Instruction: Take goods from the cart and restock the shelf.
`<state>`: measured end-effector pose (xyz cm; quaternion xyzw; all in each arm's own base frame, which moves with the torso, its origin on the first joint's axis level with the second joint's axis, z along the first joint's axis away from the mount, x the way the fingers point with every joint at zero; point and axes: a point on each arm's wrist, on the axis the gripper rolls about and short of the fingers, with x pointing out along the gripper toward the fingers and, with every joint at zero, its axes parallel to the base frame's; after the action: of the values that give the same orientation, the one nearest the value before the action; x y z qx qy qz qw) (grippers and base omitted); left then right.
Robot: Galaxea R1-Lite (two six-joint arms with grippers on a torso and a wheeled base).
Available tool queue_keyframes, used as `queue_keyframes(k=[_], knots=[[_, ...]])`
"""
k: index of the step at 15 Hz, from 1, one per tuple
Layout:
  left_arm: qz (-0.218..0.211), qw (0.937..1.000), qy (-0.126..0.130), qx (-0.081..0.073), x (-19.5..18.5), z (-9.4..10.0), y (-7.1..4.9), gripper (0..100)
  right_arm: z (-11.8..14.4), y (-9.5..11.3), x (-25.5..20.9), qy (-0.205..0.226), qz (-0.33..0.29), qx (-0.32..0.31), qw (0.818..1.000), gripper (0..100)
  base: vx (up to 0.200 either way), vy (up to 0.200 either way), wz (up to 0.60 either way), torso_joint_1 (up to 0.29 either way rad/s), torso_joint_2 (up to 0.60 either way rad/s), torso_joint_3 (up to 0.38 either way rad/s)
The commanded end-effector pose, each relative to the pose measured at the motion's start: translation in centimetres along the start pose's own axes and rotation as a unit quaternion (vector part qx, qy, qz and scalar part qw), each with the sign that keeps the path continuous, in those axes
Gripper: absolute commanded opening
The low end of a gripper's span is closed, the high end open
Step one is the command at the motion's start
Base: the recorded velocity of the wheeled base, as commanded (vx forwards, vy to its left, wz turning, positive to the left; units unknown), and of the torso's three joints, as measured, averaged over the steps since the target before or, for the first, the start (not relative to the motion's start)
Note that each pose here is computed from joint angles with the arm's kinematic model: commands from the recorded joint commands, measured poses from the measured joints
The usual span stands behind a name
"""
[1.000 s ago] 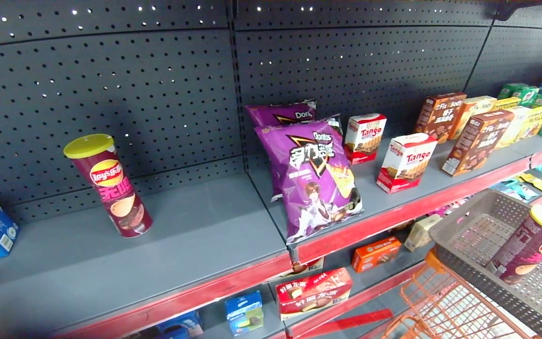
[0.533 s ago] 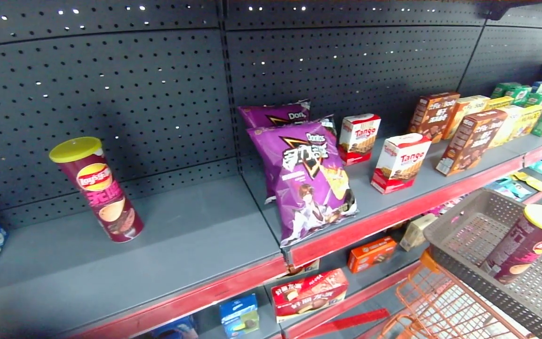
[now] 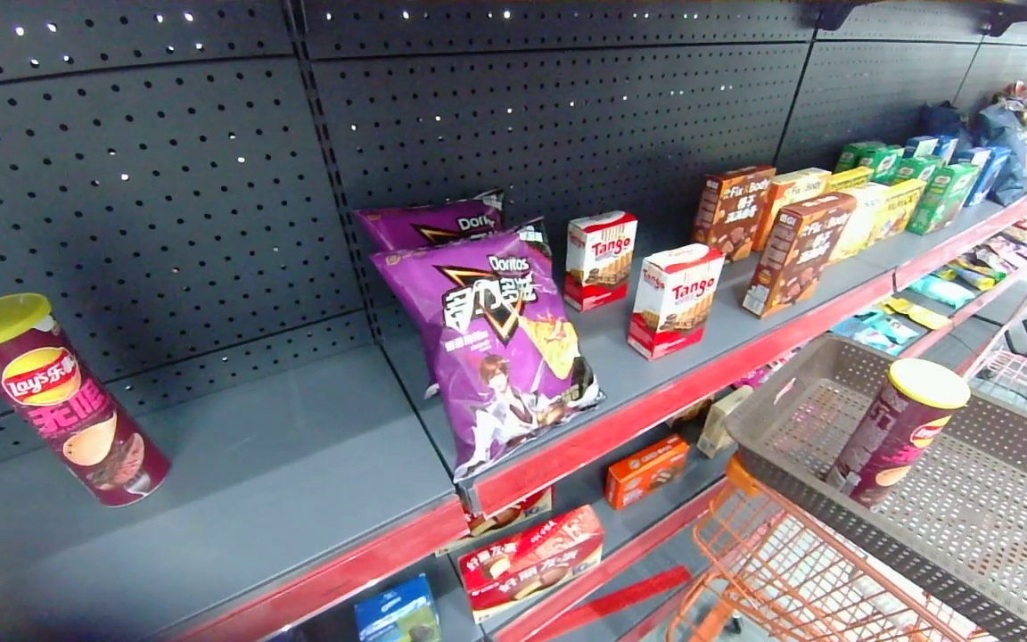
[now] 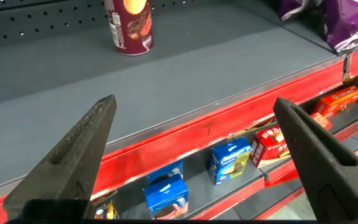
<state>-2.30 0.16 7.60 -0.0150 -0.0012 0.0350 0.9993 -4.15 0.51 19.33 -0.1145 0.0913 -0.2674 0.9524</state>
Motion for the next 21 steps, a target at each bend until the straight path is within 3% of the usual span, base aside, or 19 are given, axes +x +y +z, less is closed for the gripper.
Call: queue_keyframes(k=[1, 4, 21], knots=[[0.000, 1.0000, 0.001, 0.000, 0.01, 0.00, 0.00, 100, -0.06, 0.07, 0.17, -0.002, -0.001, 0.000, 1.000, 100, 0.000, 0.000, 0.00, 0.000, 0.00, 0.000], [0.000, 1.0000, 0.001, 0.000, 0.01, 0.00, 0.00, 100, -0.14, 0.18, 0.46, -0.011, -0.003, 0.002, 1.000, 100, 0.000, 0.000, -0.40, 0.003, 0.00, 0.002], [0.001, 1.0000, 0.001, -0.001, 0.01, 0.00, 0.00, 100, -0.12, 0.16, 0.46, -0.013, -0.003, 0.003, 1.000, 100, 0.000, 0.000, -0.07, 0.000, 0.00, 0.001]])
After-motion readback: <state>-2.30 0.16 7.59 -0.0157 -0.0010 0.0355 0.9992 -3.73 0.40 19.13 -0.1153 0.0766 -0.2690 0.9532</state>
